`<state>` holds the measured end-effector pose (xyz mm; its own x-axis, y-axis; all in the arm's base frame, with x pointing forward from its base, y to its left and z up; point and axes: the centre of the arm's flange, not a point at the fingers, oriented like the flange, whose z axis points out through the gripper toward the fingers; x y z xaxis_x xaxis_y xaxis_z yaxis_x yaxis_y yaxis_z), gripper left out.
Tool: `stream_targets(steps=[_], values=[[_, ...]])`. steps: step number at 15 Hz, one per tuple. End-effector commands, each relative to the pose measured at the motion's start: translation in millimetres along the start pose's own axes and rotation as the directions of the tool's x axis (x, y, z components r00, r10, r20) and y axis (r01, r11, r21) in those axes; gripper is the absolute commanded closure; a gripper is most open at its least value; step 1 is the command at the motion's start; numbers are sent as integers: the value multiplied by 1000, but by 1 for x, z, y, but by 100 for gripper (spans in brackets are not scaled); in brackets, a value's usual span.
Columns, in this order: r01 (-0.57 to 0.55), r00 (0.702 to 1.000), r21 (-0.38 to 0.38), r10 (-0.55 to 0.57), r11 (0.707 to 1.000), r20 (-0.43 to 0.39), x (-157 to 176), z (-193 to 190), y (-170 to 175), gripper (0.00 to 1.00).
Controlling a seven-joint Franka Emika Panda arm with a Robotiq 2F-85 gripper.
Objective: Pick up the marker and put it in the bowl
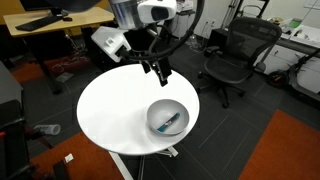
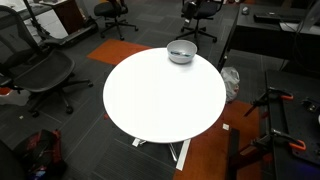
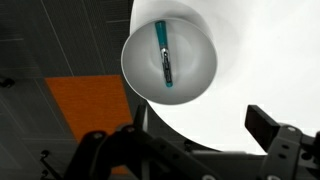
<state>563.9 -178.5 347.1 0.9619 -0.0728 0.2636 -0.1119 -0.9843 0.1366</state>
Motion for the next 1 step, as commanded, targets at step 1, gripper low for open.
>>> stream_targets(steps=[1], values=[[0,1000,0,0,1000,3,0,2,0,0]])
